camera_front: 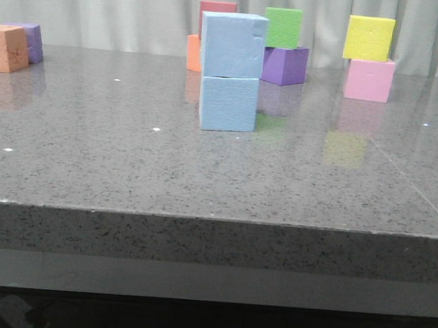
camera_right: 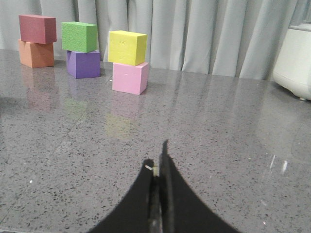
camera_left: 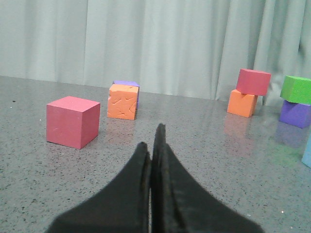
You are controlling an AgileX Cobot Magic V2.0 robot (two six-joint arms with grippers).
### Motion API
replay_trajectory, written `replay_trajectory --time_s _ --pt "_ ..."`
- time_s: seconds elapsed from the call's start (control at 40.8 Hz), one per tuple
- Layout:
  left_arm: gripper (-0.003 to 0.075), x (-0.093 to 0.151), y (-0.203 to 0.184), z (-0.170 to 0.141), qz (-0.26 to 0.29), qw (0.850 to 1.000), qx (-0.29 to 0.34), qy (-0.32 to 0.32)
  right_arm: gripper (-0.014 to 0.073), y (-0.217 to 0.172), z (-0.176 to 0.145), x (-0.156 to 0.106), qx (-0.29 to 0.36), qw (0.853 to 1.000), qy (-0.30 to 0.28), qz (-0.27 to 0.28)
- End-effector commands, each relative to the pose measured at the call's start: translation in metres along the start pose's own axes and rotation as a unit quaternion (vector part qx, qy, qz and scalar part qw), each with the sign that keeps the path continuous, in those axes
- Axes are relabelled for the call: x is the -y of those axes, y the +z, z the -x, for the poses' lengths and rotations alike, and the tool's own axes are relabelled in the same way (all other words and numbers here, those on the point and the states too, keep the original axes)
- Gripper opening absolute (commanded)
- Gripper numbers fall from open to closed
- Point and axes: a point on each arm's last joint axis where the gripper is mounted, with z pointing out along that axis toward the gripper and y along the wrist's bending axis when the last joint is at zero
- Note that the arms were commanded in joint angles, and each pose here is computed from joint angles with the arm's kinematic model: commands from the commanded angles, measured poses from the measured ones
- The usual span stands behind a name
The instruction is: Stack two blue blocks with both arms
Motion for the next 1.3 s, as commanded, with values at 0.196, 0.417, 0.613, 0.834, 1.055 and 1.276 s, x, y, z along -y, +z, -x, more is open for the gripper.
replay_trajectory --time_s 0.196,0.417,0.613,0.834,1.055,1.276 --pt "-0.0020 0.0004 -0.0019 0.0082 -0.004 0.999 0.049 -0.007 -0.0066 -0.0022 0.0107 0.0015 0.056 0.998 -0.002 -0.009" --pt "-0.0020 0.0004 -0.0019 0.0082 -0.004 0.999 0.049 -0.007 -0.0066 -0.0022 0.0108 0.0016 0.056 0.998 0.002 -0.009" --pt "-0.0020 0.0004 -0.0019 0.0082 -0.004 0.999 0.049 -0.007 -0.0066 -0.0022 0.0106 0.0014 0.056 0.998 0.036 -0.006" --pt "-0.0020 0.0004 -0.0019 0.0082 -0.004 0.999 0.049 -0.007 -0.0066 -0.0022 0.0106 0.0013 0.056 0.998 0.039 -0.005" --pt "-0.0020 0.0004 -0.0019 0.0082 -0.004 0.999 0.049 -0.007 -0.0066 -0.0022 0.0106 0.0011 0.056 0.998 0.020 -0.005" --pt "-0.0020 0.0004 -0.0019 0.0082 -0.004 0.999 0.049 -0.007 -0.0066 -0.0021 0.0099 0.0009 0.051 0.999 0.004 -0.005"
